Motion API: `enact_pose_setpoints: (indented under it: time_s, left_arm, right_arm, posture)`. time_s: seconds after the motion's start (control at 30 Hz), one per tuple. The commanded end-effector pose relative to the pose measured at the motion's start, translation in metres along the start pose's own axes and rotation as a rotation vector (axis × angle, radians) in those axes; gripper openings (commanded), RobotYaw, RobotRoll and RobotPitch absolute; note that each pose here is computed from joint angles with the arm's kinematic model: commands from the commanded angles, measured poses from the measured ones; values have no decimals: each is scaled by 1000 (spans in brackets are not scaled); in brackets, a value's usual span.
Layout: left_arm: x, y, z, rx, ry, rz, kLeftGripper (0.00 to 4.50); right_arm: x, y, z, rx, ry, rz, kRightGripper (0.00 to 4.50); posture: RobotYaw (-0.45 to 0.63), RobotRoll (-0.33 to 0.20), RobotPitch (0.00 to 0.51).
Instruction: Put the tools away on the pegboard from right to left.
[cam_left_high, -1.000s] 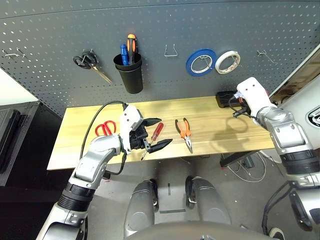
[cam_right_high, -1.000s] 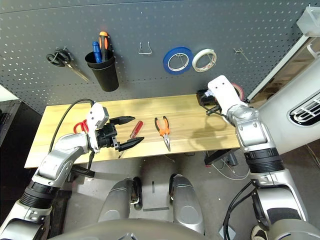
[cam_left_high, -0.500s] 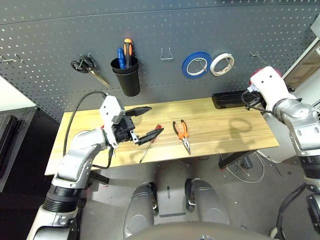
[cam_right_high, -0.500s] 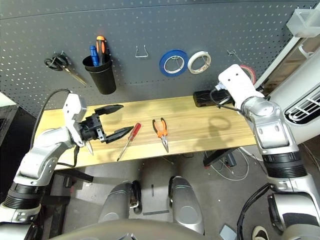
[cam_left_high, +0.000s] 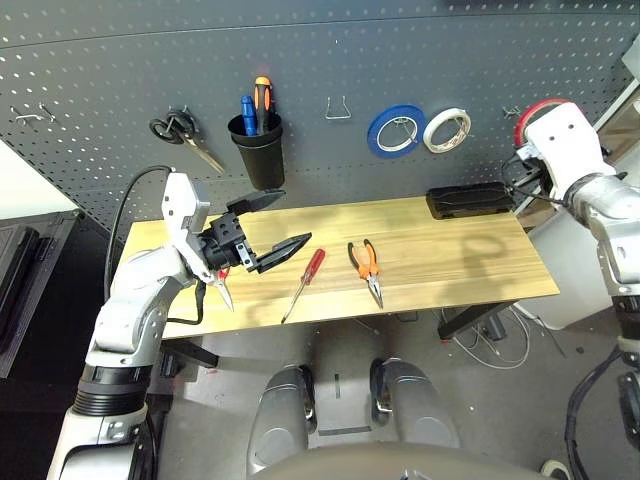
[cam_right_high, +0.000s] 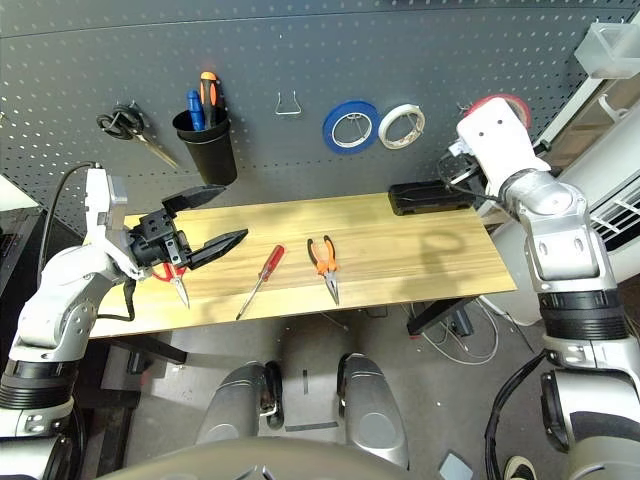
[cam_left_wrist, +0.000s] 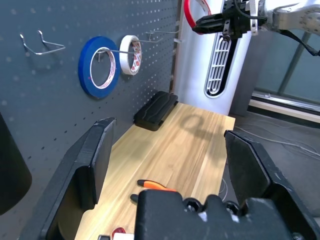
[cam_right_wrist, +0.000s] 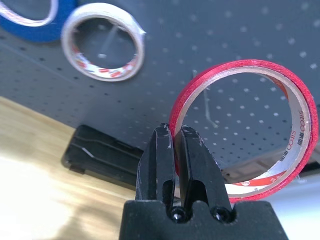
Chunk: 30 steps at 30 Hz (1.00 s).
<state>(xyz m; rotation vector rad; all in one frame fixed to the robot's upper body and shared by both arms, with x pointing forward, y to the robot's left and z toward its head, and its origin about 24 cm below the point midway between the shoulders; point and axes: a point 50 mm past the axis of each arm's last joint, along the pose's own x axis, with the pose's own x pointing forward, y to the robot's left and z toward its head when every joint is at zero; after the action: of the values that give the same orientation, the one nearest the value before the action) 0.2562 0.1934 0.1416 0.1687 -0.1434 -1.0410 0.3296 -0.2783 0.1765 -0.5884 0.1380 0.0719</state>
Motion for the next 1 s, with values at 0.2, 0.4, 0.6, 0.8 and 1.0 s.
enact_pose_setpoints:
  time_s: [0.2,0.4,0.6,0.8,1.0]
  left_arm:
    - [6,-7,-6,-15,4,-41,4500]
    - [8,-9,-5,-15,9,-46,4500]
    - [17,-14,3,-12,0,-54,4500]
    - [23,-17,12,-14,-3,-48,4500]
    - [25,-17,15,-17,0,-41,4500]
  right_arm:
    - [26,-9,-10,71,43,-16,31]
    - [52,0,-13,138,75,-3,31]
    - [69,16,-10,139,100,16,31]
    - [74,19,-9,144,112,-11,875]
    - [71,15,-8,138,26,-20,2955]
  posture:
    - [-116,0,67]
    - [-116,0,67]
    - [-101,0,72]
    - [-79,0,74]
    - [-79,0,74]
